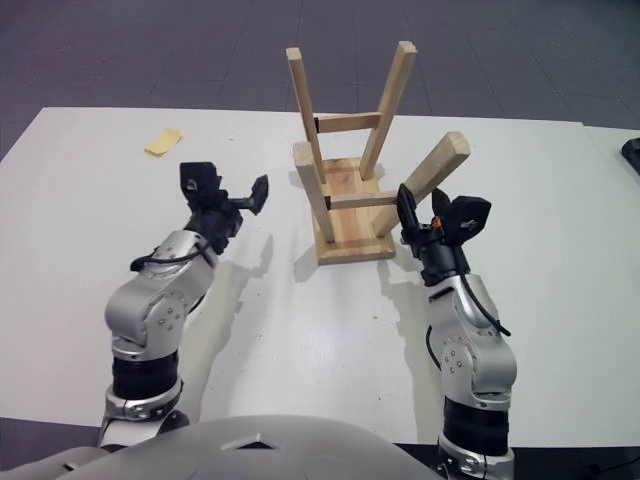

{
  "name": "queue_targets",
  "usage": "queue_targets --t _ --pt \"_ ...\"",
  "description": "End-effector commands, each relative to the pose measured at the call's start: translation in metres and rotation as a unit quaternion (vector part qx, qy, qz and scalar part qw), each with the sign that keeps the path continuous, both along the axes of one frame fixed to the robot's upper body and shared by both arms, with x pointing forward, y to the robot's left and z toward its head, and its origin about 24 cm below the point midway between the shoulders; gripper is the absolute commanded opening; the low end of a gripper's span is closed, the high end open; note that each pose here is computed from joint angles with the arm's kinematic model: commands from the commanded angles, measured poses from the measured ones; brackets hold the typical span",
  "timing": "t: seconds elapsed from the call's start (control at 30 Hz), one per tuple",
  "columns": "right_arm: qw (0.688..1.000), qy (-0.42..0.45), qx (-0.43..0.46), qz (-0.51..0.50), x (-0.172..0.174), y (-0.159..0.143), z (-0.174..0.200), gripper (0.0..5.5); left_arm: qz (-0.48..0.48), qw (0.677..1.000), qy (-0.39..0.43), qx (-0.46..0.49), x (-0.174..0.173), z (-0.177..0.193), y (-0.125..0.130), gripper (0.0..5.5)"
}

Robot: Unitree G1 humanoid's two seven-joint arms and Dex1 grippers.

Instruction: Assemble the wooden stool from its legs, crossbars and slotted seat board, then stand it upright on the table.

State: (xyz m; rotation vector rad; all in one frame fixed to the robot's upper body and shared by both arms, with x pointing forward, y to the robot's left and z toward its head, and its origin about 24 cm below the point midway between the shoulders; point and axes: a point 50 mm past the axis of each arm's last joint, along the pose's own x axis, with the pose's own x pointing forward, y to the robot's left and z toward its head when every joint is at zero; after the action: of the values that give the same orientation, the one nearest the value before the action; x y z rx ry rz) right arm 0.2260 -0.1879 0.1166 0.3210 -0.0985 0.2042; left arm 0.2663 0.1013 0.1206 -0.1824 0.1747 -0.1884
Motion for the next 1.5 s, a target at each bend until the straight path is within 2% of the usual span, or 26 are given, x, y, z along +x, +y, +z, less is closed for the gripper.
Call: queue_targets --t 0.03,0.13,0.2,0.23,0.27,0.33,0.4,0.53,0.6,0.7,0.77,0.87,1.0,1.1,1.17,1.27,1.33,1.37,1.43,1.5 --pt "0.994 -0.083 0.041 0.059 -0.005 -0.011 0.036 3.75 0.005 1.0 -0.016 0.002 0.003 0.002 -0.003 5.39" --pt "0.973 -0.15 0.125 0.123 -0.015 -0.025 0.065 4.27 0.027 0.999 -0.037 -0.013 0.004 0.004 0.001 5.4" --pt "0.959 -0.18 0.193 0.103 -0.015 -0.047 0.075 4.56 0.086 0.995 -0.048 -0.02 0.006 0.005 0.014 5.4" --pt "0.956 -0.184 0.223 0.052 -0.012 -0.066 0.076 4.7 0.127 0.99 -0.054 -0.025 0.006 0.006 0.025 5.4" --pt "0.95 -0.174 0.253 -0.049 -0.004 -0.093 0.07 4.84 0.166 0.984 -0.067 -0.016 0.005 0.01 0.036 5.4" --pt "0.923 -0.1 0.275 -0.252 0.004 -0.143 0.045 5.15 0.193 0.977 -0.088 -0.002 0.002 0.02 0.049 5.4" --pt "0.924 -0.026 0.188 -0.333 0.01 -0.155 0.027 5.38 0.177 0.978 -0.103 0.024 0.002 0.028 0.053 5.4" --pt "0.924 0.053 0.011 -0.378 0.018 -0.151 0.004 5.38 0.213 0.973 -0.086 0.03 0.004 0.028 0.072 5.4" --pt "0.931 0.057 -0.014 -0.36 0.025 -0.141 -0.002 5.38 0.209 0.973 -0.091 0.039 0.007 0.029 0.072 5.4" --pt "0.973 0.034 -0.037 -0.223 0.045 -0.081 -0.006 5.38 0.083 0.99 -0.111 0.021 0.012 0.036 0.022 5.4" --pt "0.991 0.021 -0.048 -0.125 0.046 -0.037 -0.008 5.38 -0.007 0.992 -0.126 0.022 0.01 0.04 -0.017 5.4" --pt "0.998 0.015 -0.045 -0.046 0.036 0.0 -0.007 5.38 -0.081 0.984 -0.147 0.065 0.003 0.044 -0.041 5.4" --pt "0.996 0.04 -0.041 -0.07 0.03 -0.005 -0.014 5.38 -0.102 0.987 -0.079 0.092 0.004 0.023 -0.044 5.4" --pt "0.99 0.063 -0.053 -0.117 0.033 -0.018 -0.02 5.38 -0.061 0.995 -0.028 0.07 0.011 0.012 -0.038 5.4" --pt "0.983 0.072 -0.058 -0.156 0.036 -0.026 -0.021 5.38 0.008 0.998 0.008 0.058 0.019 0.002 -0.017 5.4" --pt "0.951 0.084 -0.067 -0.29 0.032 -0.06 -0.021 5.38 0.175 0.984 0.021 0.031 0.02 -0.003 0.038 5.4" --pt "0.933 0.089 -0.067 -0.343 0.027 -0.086 -0.022 5.38 0.214 0.976 -0.027 0.031 0.012 0.012 0.059 5.4" --pt "0.936 0.081 -0.074 -0.335 0.027 -0.089 -0.019 5.38 0.185 0.979 -0.075 0.037 0.008 0.027 0.057 5.4" --pt "0.962 0.054 -0.072 -0.257 0.035 -0.07 -0.01 5.38 0.052 0.984 -0.157 0.061 -0.007 0.052 0.03 5.4" --pt "0.988 0.021 -0.068 -0.137 0.036 -0.032 -0.001 5.38 -0.099 0.978 -0.162 0.08 -0.025 0.052 -0.001 5.4"
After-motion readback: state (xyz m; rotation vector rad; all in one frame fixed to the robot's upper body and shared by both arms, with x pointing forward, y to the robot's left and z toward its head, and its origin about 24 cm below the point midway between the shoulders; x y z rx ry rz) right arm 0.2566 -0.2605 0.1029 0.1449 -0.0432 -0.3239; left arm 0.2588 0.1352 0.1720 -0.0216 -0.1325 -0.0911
